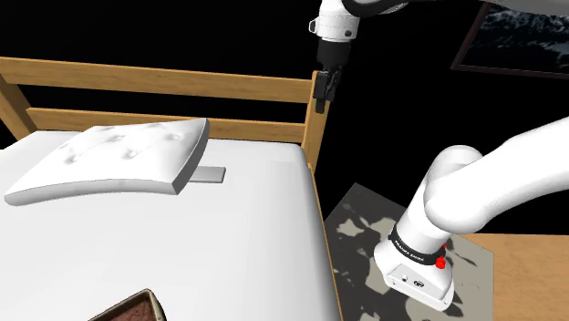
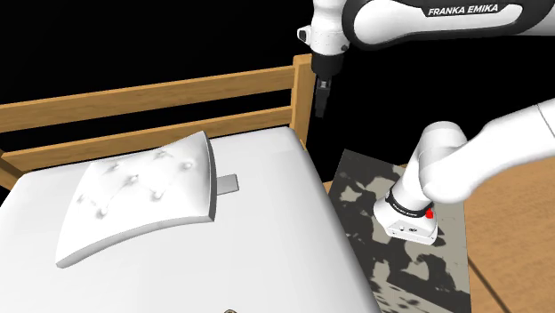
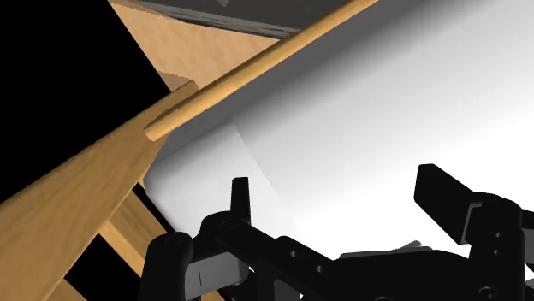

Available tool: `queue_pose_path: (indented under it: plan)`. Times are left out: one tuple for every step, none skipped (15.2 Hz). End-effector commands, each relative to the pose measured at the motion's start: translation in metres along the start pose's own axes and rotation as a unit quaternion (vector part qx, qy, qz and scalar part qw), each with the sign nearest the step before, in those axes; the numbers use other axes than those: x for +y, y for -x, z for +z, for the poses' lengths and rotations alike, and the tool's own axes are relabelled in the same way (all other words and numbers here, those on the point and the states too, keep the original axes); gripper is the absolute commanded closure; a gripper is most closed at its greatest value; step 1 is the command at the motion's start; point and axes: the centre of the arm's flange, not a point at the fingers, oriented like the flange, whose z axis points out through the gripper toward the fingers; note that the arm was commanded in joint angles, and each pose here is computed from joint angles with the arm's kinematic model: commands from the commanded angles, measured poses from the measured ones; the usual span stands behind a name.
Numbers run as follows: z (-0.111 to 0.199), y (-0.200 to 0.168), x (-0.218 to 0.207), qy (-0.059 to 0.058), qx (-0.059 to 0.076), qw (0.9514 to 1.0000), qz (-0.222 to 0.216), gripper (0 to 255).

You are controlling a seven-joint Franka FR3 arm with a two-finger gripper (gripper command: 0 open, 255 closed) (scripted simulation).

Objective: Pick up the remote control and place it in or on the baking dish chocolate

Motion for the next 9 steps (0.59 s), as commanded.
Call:
queue_pose_path:
  plan:
    - [0.014, -0.022, -0.011, 0.000, 0.002, 0.9999, -0.017, 0]
    - [0.020, -0.033, -0.016, 0.000, 0.003, 0.9997, -0.025, 0]
    - [0.026, -0.043, -0.021, 0.000, 0.003, 0.9995, -0.033, 0]
    - [0.032, -0.054, -0.025, 0.000, 0.004, 0.9991, -0.041, 0]
    - [0.037, -0.064, -0.031, 0.000, 0.005, 0.9988, -0.049, 0]
    - [0.043, -0.075, -0.036, 0.000, 0.005, 0.9983, -0.057, 0]
    - [0.049, -0.085, -0.041, 0.000, 0.006, 0.9978, -0.065, 0]
    - [0.055, -0.096, -0.047, 0.000, 0.007, 0.9973, -0.073, 0]
    - [0.060, -0.106, -0.052, 0.000, 0.007, 0.9966, -0.082, 0]
